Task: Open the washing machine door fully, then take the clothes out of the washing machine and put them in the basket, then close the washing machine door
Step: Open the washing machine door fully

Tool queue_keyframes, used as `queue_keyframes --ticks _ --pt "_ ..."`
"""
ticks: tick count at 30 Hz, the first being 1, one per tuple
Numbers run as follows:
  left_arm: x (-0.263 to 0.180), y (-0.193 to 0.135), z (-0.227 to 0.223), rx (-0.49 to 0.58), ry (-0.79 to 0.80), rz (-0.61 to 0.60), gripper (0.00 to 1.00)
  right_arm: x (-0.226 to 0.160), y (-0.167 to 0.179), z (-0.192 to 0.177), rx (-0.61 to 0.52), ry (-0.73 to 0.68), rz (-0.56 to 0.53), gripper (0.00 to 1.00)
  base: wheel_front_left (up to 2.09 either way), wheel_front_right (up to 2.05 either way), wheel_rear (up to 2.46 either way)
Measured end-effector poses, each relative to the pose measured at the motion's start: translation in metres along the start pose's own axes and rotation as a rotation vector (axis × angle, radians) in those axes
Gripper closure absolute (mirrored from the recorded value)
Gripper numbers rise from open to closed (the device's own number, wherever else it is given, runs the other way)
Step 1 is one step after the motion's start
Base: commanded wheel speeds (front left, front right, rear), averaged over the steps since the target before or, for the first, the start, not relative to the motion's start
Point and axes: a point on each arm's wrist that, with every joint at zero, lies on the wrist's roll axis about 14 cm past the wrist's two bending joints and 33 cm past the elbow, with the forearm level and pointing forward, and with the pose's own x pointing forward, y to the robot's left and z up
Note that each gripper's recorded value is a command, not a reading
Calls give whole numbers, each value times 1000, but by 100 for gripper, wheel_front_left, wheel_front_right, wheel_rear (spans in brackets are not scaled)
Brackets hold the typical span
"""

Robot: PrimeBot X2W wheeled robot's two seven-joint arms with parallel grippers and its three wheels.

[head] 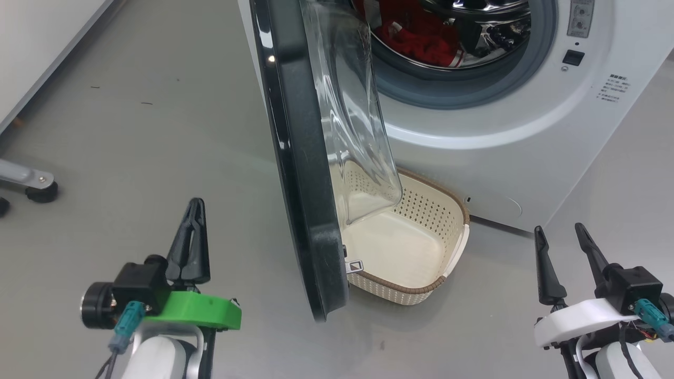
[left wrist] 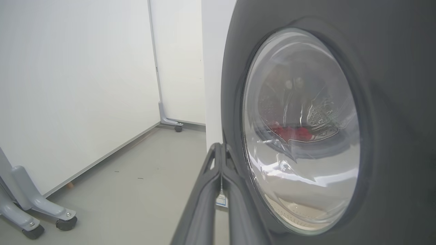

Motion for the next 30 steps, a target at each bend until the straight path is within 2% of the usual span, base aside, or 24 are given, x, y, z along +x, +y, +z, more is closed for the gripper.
queue_keyframes --ticks 8,16,24,30 --pt "12 -6 77 15 -241 -22 100 2 13 -1 9 1 37 0 0 0 0" --pt "2 -47 150 -8 -472 -149 100 2 23 -4 9 6 67 0 0 0 0" --pt "-27 -117 166 -99 -520 -416 100 -1 24 -5 8 12 74 0 0 0 0" --pt "-50 -165 131 -179 -384 -617 100 -2 27 -4 10 9 77 0 0 0 0"
